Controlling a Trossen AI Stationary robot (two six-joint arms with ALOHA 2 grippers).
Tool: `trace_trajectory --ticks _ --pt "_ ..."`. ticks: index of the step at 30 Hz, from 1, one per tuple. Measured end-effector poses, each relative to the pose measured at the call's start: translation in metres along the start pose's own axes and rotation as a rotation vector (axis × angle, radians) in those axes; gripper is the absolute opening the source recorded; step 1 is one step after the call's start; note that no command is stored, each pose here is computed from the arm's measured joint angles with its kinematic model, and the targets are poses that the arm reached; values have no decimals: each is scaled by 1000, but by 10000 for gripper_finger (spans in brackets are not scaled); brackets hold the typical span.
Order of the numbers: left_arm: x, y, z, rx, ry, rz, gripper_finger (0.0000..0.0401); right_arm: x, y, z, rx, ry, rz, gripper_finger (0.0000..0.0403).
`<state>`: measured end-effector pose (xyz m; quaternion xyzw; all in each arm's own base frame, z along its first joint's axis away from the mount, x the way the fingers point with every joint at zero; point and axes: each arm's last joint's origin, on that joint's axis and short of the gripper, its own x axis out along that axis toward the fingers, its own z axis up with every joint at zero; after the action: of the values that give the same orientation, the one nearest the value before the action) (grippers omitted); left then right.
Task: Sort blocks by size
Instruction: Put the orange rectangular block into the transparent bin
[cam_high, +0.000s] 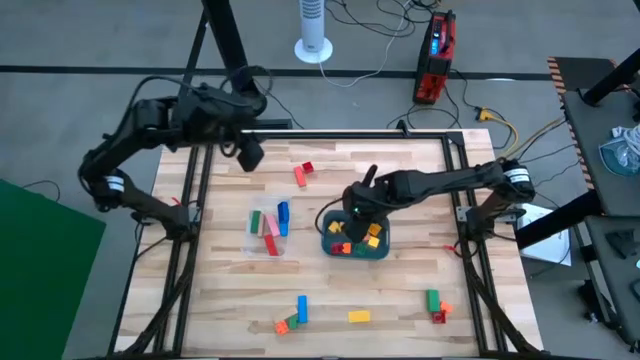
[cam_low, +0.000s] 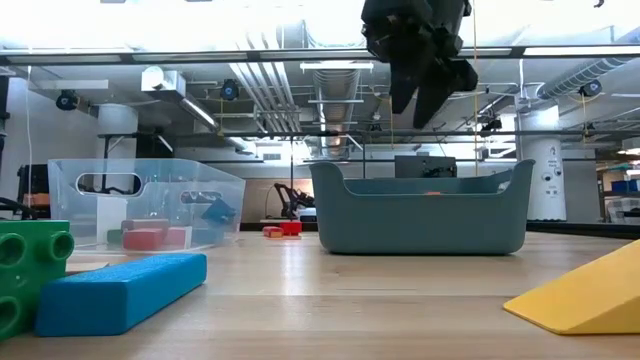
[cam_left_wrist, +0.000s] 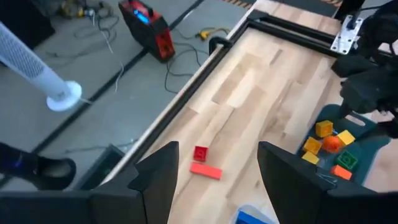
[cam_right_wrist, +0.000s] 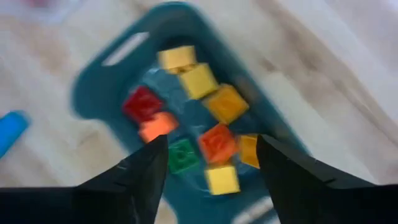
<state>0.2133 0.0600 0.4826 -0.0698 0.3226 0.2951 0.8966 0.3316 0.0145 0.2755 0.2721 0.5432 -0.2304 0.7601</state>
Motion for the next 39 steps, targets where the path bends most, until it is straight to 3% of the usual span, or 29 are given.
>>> trace_trajectory --ticks 3,7,13,16,20,24,32,39 --pt "10 -4 1 -36 33 1 205 -6 -5 -9 78 -33 -131 246" --pt "26 -9 -2 -89 123 14 205 -36 -17 -28 145 -122 -268 252" --pt "70 -25 -3 -127 292 -79 205 -85 -31 -40 188 -288 -171 232" --pt "100 -32 -4 -126 362 -59 205 -104 -39 -43 207 -377 -132 220" --pt "140 -38 -7 -133 438 -26 205 -118 -44 -46 204 -424 -77 203" --pt "186 -41 -13 -189 463 -77 205 -121 -44 -46 169 -436 -69 183" --pt "250 -19 -61 -395 622 35 205 -118 -36 -53 99 -417 -68 152" --pt "279 12 -89 -494 638 97 205 -118 -37 -52 26 -438 -109 140"
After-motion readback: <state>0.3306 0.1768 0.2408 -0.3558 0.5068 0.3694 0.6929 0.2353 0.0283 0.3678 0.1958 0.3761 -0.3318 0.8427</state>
